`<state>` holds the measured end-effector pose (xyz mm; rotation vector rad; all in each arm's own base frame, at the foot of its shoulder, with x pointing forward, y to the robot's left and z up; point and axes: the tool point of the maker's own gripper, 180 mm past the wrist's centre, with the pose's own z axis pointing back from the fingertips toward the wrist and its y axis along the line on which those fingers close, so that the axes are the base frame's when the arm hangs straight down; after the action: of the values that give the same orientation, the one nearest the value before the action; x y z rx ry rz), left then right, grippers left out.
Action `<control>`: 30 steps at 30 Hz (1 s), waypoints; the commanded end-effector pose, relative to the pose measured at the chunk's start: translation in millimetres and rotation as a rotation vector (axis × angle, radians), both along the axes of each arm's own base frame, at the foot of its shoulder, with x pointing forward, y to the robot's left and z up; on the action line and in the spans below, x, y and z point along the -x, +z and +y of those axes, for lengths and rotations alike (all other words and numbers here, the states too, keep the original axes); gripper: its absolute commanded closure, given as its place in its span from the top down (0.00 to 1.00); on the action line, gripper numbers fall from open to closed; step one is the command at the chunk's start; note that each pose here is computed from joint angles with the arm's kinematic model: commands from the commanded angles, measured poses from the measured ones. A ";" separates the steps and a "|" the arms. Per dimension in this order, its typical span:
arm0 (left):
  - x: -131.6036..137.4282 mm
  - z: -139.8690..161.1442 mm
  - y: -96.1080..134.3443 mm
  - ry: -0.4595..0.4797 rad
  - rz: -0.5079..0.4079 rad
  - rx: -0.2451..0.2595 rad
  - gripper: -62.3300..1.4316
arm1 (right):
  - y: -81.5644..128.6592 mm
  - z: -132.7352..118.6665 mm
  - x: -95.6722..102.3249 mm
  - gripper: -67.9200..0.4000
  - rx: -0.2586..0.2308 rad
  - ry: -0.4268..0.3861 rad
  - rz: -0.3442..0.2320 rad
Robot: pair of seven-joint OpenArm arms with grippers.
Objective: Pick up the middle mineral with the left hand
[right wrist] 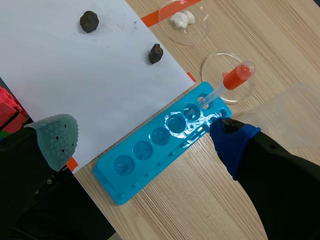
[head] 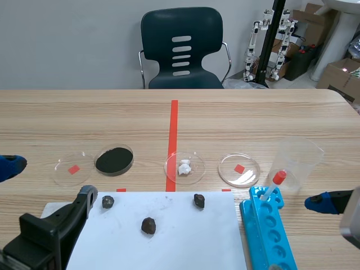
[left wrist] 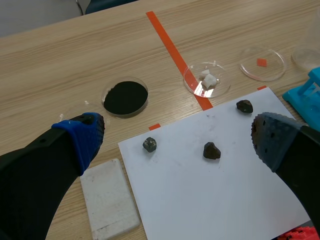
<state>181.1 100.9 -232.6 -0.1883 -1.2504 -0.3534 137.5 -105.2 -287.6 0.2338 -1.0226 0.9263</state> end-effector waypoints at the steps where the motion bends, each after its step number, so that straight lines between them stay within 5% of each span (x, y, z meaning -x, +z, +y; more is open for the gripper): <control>1: -2.3 -3.9 9.3 -0.002 -0.031 0.019 0.99 | 7.6 2.7 -4.5 0.81 -0.008 0.013 -0.027; 26: -3.3 -6.4 9.9 -0.007 -0.034 0.026 0.99 | 7.6 2.7 -4.5 0.81 -0.008 0.013 -0.027; 30: -10.7 -9.7 1.7 -0.002 0.020 0.040 0.99 | 7.5 2.6 -4.5 0.81 -0.008 0.013 -0.027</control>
<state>184.9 94.1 -240.1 -0.2116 -1.2017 -0.3415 137.5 -105.2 -287.6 0.2338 -1.0226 0.9263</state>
